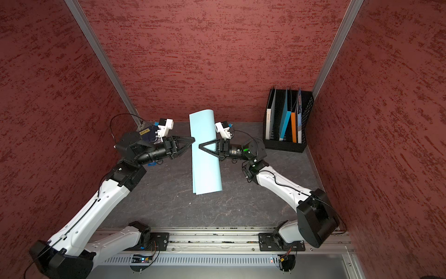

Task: Fold the rectangular paper in half along the long edge
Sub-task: Fold the paper.

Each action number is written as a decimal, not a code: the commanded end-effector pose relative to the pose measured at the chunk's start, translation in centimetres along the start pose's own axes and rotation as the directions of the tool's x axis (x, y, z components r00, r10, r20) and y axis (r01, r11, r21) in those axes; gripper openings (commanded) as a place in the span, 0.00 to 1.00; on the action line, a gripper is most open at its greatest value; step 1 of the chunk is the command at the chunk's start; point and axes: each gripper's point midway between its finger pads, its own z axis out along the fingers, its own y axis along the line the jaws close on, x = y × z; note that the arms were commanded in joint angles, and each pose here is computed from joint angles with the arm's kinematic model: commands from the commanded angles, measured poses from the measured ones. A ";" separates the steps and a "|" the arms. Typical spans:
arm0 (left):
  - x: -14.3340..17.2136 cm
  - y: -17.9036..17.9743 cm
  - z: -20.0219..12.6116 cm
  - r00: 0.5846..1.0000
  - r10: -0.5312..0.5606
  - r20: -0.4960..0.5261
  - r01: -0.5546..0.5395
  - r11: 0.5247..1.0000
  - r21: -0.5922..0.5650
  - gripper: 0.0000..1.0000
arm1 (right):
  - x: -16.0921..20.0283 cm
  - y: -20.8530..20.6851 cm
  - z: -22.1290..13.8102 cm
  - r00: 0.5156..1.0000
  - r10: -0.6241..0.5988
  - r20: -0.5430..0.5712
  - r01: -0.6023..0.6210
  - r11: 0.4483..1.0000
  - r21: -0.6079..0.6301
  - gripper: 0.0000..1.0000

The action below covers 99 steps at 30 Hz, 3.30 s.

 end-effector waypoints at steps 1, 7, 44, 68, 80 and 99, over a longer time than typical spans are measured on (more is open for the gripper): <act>0.3 0.0 0.0 1.000 0.024 -0.011 -0.024 1.000 0.011 0.37 | 0.1 1.6 0.5 0.998 -0.055 -0.020 0.054 0.998 -0.028 0.41; 0.4 0.3 0.0 1.000 0.021 -0.013 -0.021 1.000 0.004 0.30 | 0.2 1.6 0.4 0.998 -0.058 -0.021 0.057 0.998 -0.025 0.41; 0.2 0.5 0.0 1.000 0.018 -0.011 -0.018 1.000 0.001 0.22 | 1.6 1.3 0.3 0.991 -0.081 -0.107 0.084 0.996 0.025 0.42; 0.1 0.2 0.0 1.000 0.016 -0.009 -0.016 1.000 0.011 0.26 | 1.7 1.9 0.3 0.989 -0.107 -0.105 0.110 0.994 0.026 0.42; 0.2 0.5 0.1 1.000 0.012 -0.011 -0.012 1.000 0.011 0.26 | 1.8 2.3 0.3 0.987 -0.115 -0.113 0.117 0.993 0.013 0.42; 0.4 0.4 0.0 1.000 0.010 -0.025 -0.009 1.000 0.016 0.26 | 1.5 1.9 0.0 0.985 -0.146 -0.089 0.152 0.986 0.073 0.39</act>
